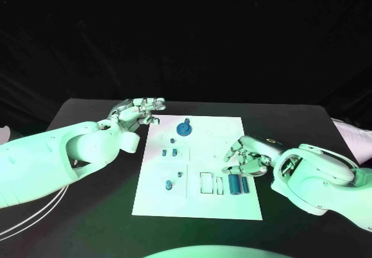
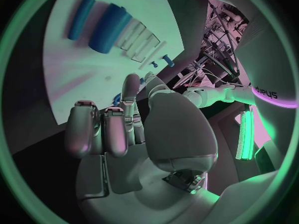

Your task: Assemble the parts on the task board

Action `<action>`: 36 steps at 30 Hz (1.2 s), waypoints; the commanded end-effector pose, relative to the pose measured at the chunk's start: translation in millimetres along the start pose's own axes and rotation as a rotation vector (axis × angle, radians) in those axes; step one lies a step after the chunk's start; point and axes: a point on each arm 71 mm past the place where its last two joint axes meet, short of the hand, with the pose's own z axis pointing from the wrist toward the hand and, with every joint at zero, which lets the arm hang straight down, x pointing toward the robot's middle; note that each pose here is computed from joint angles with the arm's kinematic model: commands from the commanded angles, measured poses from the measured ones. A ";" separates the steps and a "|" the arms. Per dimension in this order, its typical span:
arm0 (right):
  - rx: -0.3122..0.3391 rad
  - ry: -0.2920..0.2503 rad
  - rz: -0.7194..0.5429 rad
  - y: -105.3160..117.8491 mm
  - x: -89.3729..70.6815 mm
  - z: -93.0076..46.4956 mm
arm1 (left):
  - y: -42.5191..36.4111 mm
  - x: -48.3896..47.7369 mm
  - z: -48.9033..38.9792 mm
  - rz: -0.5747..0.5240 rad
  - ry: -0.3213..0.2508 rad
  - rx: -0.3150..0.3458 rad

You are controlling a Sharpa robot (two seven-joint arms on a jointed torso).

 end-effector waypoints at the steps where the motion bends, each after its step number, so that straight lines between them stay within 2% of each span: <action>1: 0.148 0.021 0.028 -12.7 2.7 -7.9 | -0.6 2.3 0.3 -0.001 0.014 0.006; 4: 0.204 0.030 0.014 -20.6 5.2 -15.9 | -0.5 2.4 0.5 -0.001 0.015 0.006; 9: 0.234 0.042 -0.011 -24.7 9.4 -21.6 | -0.3 2.6 0.8 -0.001 0.016 0.006; 26: 0.224 0.105 -0.077 -20.8 26.2 -21.0 | -0.1 2.1 0.6 -0.001 0.016 0.005; 36: 0.215 0.114 -0.090 -18.8 34.2 -15.1 | 0.1 3.0 1.1 -0.002 0.018 0.005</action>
